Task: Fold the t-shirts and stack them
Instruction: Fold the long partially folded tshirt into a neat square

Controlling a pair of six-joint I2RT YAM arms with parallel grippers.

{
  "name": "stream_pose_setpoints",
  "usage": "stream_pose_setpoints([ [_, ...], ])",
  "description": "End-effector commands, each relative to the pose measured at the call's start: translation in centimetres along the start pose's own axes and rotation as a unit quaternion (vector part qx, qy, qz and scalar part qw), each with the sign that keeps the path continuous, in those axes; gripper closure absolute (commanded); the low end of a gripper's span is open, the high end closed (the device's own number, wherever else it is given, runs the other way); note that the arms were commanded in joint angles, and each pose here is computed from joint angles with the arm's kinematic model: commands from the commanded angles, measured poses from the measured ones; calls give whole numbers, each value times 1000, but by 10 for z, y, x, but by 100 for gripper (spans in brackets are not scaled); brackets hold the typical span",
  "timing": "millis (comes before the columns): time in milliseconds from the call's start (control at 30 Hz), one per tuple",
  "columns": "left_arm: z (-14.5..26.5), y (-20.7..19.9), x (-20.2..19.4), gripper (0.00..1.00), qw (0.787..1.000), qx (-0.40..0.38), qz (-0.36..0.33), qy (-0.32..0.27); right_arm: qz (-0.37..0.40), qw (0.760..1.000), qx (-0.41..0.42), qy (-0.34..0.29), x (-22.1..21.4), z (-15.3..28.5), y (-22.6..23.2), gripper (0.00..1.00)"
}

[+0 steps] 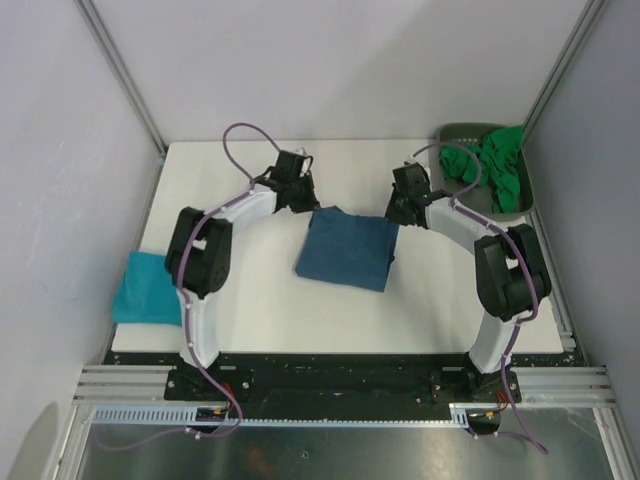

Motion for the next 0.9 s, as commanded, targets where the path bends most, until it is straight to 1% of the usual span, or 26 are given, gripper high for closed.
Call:
stream_pose_setpoints([
  [0, -39, 5, 4, 100, 1000, 8, -2, 7, -6, 1000, -21, 6, -4, -36, -28, 100],
  [100, -54, 7, 5, 100, 1000, 10, 1, 12, -15, 1000, -21, 3, -1, -47, -39, 100],
  [200, -58, 6, 4, 100, 1000, 10, 5, 13, -28, 999, -22, 1, 1, -55, -48, 100],
  [367, -44, 10, 0, 100, 999, 32, 28, -1, -25, 1000, -12, 15, 0, -76, -49, 100],
  [533, -22, 20, -4, 100, 997, 63, 44, -27, 10, 999, 21, 39, -5, -95, -23, 100],
  [600, -15, 24, -4, 100, 995, 76, 47, -39, 27, 998, 31, 42, -3, -94, -9, 100],
  [667, -13, 27, -1, 100, 995, 83, 41, -47, 38, 998, 23, 36, 4, -90, -3, 100],
  [867, -4, 34, 14, 100, 993, 85, 49, -64, 34, 999, 6, -4, 39, -63, -13, 100],
])
Point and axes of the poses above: each gripper's point midway between its finger pads, its own z axis back along the fingers, its own y axis along the line the jaws close on, x = y × z, the point moved 7 cm from there along z, back along the fingers, and after that the axes turned 10 degrees about z, right-handed, at the moved point
